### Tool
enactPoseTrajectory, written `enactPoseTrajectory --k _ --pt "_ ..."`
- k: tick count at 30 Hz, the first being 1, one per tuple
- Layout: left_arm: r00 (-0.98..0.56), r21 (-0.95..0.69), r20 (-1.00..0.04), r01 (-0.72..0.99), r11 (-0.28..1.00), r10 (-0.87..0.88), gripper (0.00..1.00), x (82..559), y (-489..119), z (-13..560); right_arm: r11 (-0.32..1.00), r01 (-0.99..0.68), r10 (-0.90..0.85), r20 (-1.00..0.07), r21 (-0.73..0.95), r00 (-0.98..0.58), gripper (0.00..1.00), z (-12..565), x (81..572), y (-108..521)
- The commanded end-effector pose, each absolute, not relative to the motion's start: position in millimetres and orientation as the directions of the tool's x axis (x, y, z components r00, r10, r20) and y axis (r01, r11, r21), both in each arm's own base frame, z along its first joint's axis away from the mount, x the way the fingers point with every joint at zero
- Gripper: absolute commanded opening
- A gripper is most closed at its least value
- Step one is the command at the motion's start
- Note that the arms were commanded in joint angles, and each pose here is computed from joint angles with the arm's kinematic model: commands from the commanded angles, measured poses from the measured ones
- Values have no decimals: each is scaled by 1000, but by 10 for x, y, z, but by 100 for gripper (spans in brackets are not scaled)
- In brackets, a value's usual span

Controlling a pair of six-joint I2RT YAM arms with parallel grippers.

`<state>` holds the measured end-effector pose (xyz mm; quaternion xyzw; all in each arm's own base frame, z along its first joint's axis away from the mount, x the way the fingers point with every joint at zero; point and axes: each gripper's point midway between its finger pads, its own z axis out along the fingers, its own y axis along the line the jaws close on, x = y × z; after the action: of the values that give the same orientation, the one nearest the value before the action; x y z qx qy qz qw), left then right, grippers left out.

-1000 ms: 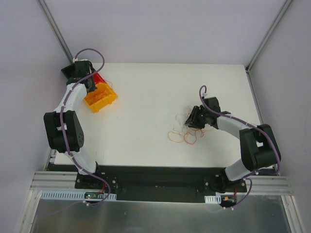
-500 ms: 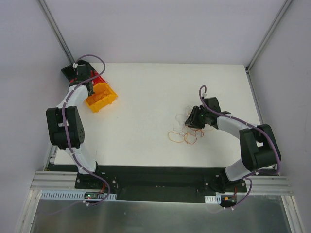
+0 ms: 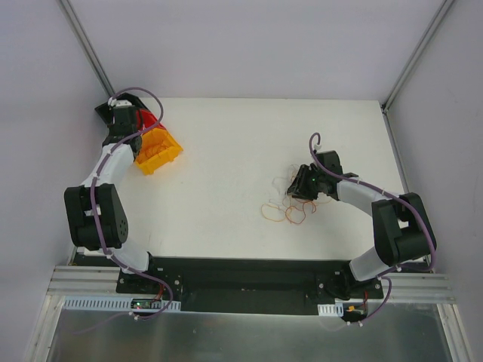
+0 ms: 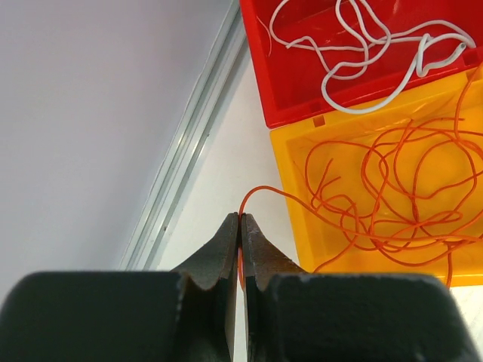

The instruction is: Untangle the cables

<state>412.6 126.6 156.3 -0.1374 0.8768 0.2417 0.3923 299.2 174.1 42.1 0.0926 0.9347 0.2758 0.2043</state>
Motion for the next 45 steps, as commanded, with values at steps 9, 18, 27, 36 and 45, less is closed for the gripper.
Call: enactPoseTrajectory --k 9,18,27,36,45 --pt "-670 133 -742 -181 974 -23 0 4643 754 1336 821 21 273 -361 570 -892 37 512 3053 1782" --pt "-661 189 -746 -335 923 -87 34 4570 994 1473 821 20 272 -359 571 -893 37 513 3062 1783" --pt "-595 -88 -779 -209 974 -198 81 4754 475 1767 819 21 272 -356 573 -894 37 510 3065 1790" --pt "-608 -217 -682 -363 906 -407 66 5075 436 1395 819 23 273 -356 573 -894 37 513 3066 1785" --pt "-612 -207 -629 -462 863 -479 48 5179 486 942 820 21 272 -357 572 -894 37 516 3068 1785"
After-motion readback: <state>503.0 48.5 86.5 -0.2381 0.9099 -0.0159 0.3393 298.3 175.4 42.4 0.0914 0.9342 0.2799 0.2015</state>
